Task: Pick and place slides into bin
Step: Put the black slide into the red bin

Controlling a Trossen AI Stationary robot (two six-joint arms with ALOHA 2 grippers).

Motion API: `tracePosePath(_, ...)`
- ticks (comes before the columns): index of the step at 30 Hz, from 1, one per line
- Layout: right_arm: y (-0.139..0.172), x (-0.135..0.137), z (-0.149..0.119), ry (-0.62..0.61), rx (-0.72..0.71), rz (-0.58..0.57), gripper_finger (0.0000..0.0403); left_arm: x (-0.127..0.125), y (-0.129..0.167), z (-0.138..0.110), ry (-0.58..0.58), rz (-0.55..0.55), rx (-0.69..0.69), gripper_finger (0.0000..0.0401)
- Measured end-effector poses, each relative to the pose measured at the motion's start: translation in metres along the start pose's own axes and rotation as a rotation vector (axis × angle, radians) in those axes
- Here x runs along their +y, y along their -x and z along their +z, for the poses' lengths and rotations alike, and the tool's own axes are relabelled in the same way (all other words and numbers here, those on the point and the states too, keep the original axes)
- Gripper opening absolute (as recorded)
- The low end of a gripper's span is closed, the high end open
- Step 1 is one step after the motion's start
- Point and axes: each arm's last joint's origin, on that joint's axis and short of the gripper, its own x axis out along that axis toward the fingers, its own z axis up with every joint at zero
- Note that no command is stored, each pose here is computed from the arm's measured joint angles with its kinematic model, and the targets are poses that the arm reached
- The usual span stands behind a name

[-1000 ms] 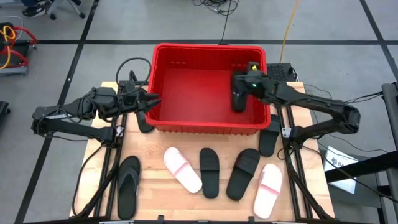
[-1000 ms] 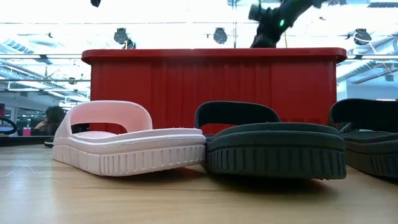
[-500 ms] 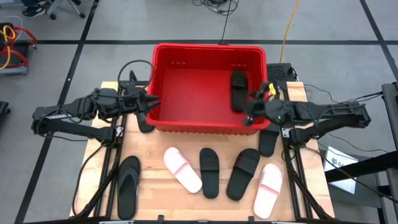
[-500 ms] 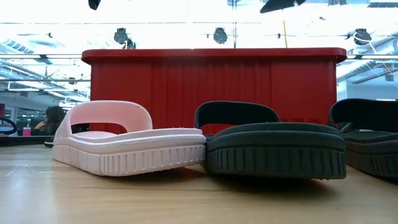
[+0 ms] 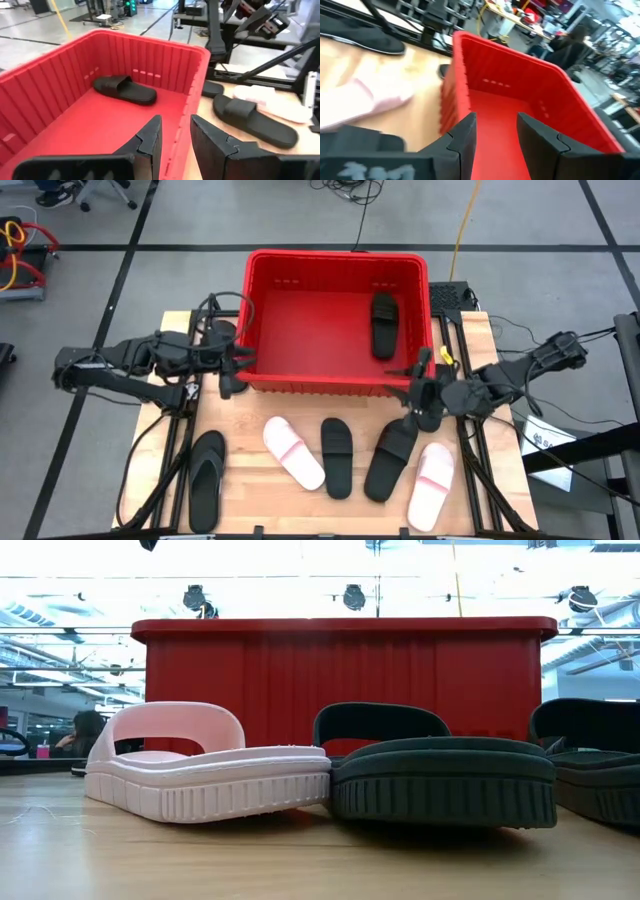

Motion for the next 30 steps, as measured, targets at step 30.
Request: tracePosePath(30,0.027,0.049,-0.040,-0.249,0.190,0.281,0.0001,-0.019,0.006,-0.006,0.017,-0.118,0.039,0.0097)
